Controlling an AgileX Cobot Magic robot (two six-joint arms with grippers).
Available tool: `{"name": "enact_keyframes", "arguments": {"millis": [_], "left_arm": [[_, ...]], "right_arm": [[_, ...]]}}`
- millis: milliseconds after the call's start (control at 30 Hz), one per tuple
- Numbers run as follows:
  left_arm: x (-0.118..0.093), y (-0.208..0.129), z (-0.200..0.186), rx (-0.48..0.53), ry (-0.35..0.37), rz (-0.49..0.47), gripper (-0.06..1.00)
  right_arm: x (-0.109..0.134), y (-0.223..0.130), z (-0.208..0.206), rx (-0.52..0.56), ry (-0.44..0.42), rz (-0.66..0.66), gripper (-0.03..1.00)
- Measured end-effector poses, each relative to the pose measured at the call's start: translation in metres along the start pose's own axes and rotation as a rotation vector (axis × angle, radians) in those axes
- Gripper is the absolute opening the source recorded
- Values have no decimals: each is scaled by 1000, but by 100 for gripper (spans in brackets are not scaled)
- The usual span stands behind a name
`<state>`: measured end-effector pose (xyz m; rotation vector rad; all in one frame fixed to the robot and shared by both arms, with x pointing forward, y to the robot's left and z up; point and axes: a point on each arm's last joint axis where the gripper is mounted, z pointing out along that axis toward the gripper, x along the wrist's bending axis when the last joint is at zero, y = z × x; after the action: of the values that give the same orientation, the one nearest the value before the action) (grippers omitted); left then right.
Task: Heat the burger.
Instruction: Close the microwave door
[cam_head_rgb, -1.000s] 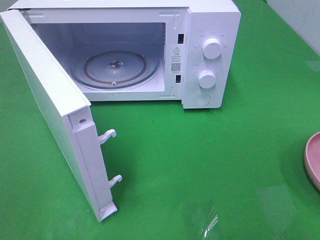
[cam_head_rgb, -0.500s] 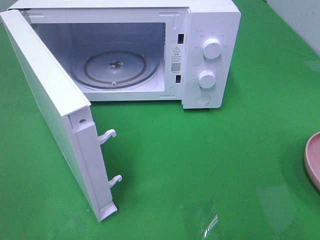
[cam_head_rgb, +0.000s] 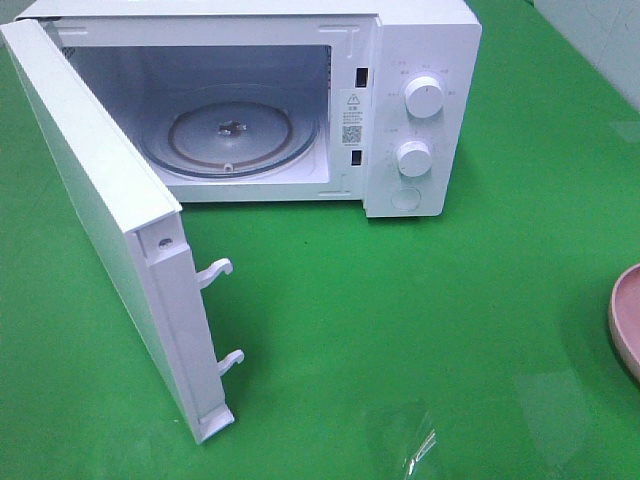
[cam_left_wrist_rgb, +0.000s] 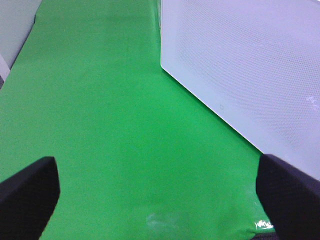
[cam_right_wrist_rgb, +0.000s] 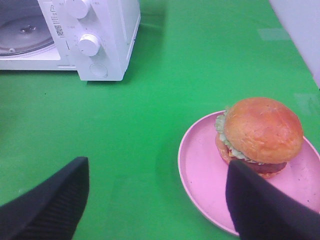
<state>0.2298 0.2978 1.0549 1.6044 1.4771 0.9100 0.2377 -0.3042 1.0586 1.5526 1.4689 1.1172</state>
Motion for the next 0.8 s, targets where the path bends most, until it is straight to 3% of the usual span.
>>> {"name": "enact_keyframes", "arguments": {"millis": [333, 400, 633, 700, 733, 767, 800], "left_arm": [[-1, 1, -1, -10, -12, -6, 99], [-1, 14, -6, -84, -9, -7, 99], [0, 30, 3, -109, -8, -21, 96], [1, 39, 14, -85, -9, -61, 78], [1, 39, 14, -85, -9, -61, 78], [1, 42, 20, -68, -10, -87, 64], [1, 42, 20, -68, -10, -87, 64]], "right_arm": [[0, 0, 0, 0, 0, 0, 73], [0, 0, 0, 0, 0, 0, 73], [0, 0, 0, 0, 0, 0, 73], [0, 0, 0, 0, 0, 0, 73], [0, 0, 0, 0, 0, 0, 73], [0, 0, 0, 0, 0, 0, 73], [0, 0, 0, 0, 0, 0, 73]]}}
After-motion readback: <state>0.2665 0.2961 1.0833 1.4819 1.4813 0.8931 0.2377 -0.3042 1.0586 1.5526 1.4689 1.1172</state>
